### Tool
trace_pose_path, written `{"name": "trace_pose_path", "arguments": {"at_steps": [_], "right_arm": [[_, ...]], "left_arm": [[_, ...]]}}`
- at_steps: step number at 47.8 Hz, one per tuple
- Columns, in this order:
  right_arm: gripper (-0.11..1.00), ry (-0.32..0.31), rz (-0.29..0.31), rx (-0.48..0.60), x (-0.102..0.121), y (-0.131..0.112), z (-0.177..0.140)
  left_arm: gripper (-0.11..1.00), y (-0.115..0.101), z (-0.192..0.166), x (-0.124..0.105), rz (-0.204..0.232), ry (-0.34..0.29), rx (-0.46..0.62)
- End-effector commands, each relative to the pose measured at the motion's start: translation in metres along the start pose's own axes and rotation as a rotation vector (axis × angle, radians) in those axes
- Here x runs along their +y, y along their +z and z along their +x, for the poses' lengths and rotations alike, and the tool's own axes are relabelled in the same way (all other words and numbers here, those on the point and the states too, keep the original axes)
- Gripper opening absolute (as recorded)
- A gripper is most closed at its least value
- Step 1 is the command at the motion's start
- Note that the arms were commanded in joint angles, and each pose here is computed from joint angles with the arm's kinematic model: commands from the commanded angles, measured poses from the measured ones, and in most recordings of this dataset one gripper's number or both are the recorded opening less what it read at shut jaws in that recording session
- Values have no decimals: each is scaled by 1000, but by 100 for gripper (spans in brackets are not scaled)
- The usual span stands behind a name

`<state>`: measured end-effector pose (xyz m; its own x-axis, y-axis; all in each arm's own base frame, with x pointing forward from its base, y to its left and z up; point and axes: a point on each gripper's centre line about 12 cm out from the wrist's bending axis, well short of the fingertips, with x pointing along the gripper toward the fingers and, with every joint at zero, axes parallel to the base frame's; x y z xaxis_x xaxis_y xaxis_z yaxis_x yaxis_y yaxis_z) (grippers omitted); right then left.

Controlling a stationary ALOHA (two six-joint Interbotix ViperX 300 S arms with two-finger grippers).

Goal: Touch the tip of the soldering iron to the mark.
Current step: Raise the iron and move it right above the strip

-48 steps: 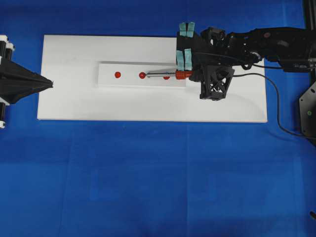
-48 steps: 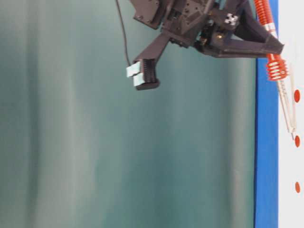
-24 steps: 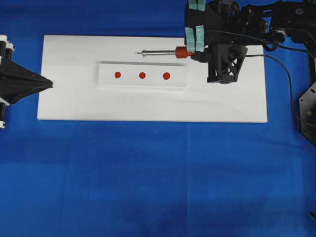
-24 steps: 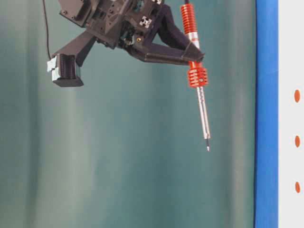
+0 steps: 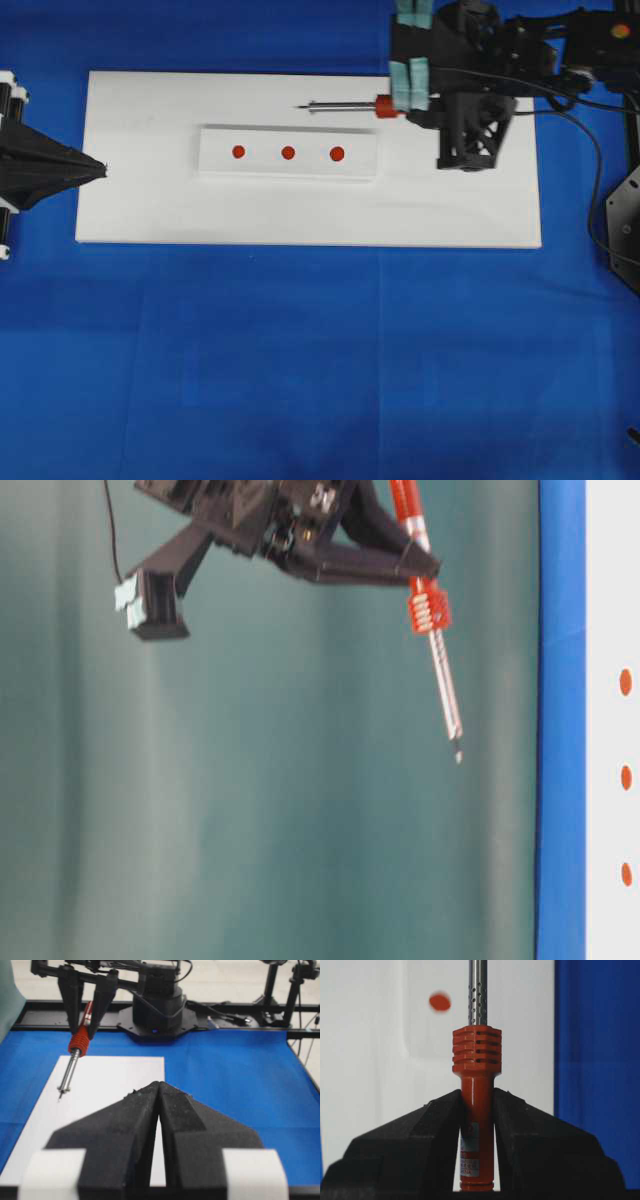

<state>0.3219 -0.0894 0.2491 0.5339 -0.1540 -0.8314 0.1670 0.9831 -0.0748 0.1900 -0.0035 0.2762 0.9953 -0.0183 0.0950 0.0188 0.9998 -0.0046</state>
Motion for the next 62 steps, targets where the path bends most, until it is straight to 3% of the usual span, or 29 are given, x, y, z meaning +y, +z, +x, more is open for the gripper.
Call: {"name": "trace_pose_path", "arguments": {"at_steps": [1,21,62], "right_arm": [[6,-8,5,-42,0,-3,-17],[6,-9,39,-55,4,-43,-42],[6,-10,37,-45,4,-41,-36]], "left_arm": [[0,5,2,0,1,-3,-18],[0,6,2,0,1,-3,-21],[0,5,2,0,-6,-3,-20]]}}
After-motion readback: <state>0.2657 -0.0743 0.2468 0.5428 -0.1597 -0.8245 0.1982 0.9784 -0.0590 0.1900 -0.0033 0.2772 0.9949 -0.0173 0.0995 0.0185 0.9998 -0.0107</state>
